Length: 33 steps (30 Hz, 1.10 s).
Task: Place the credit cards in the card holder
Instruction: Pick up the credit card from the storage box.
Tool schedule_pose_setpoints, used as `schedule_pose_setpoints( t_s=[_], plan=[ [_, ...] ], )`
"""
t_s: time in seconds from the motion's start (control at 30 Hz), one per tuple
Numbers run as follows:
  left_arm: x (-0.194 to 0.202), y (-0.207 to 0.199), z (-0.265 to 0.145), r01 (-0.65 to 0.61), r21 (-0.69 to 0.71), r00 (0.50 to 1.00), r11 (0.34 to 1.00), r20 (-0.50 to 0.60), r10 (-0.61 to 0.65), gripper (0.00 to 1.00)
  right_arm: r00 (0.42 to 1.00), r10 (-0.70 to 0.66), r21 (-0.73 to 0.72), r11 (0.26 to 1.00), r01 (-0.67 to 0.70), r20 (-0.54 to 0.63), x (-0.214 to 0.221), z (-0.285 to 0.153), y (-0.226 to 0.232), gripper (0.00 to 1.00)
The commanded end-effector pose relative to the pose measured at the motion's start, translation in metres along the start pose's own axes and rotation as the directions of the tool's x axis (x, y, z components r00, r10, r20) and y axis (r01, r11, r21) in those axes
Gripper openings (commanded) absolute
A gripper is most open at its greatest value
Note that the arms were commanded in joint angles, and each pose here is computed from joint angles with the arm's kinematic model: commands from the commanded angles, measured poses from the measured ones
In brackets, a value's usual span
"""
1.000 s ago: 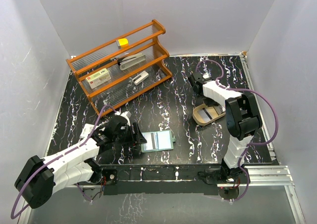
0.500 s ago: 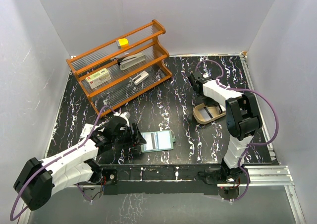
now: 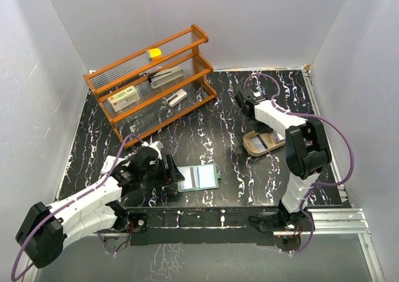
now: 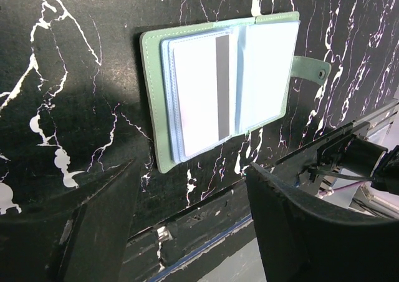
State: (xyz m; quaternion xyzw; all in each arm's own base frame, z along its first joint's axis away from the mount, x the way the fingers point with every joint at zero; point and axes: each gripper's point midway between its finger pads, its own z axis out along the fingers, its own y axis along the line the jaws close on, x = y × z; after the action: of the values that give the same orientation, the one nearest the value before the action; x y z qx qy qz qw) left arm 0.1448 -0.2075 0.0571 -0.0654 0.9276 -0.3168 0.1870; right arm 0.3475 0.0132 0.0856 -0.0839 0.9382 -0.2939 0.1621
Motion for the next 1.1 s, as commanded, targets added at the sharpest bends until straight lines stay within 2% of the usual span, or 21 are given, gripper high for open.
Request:
schedule_pose_setpoints(
  t_s=[0.0,0.27,0.57,0.77,0.9,0.97,1.07],
  plan=[
    [0.004,0.001,-0.004,0.007,-0.003,1.000,1.000,-0.013,-0.007,0.68,0.996,0.059,0.016,0.998,-0.060,0.071,-0.016,-0.018,-0.017,0.02],
    [0.004,0.000,-0.005,0.011,-0.001,1.000,1.000,-0.016,-0.011,0.69,0.995,0.065,0.005,0.998,-0.065,0.073,-0.015,-0.025,-0.021,0.00],
    [0.003,-0.010,-0.008,0.022,0.026,0.999,0.999,-0.028,-0.022,0.69,0.985,0.125,-0.173,0.980,-0.103,0.123,-0.017,-0.070,-0.010,0.00],
    [-0.005,-0.027,-0.012,0.050,0.069,0.999,0.996,-0.014,-0.049,0.67,0.963,0.183,-0.292,0.949,-0.121,0.196,-0.018,-0.109,-0.003,0.00],
    [-0.011,-0.049,-0.020,0.075,0.148,0.997,0.986,-0.015,-0.074,0.65,0.925,0.278,-0.497,0.860,-0.118,0.260,-0.026,-0.153,0.019,0.00],
    [-0.014,-0.059,-0.025,0.098,0.181,0.995,0.979,-0.014,-0.097,0.64,0.895,0.355,-0.630,0.768,-0.115,0.269,-0.031,-0.179,0.034,0.00],
    [-0.022,-0.074,-0.036,0.117,0.217,0.993,0.969,0.002,-0.120,0.63,0.855,0.469,-0.815,0.571,-0.101,0.222,-0.034,-0.217,0.059,0.00]
  ],
)
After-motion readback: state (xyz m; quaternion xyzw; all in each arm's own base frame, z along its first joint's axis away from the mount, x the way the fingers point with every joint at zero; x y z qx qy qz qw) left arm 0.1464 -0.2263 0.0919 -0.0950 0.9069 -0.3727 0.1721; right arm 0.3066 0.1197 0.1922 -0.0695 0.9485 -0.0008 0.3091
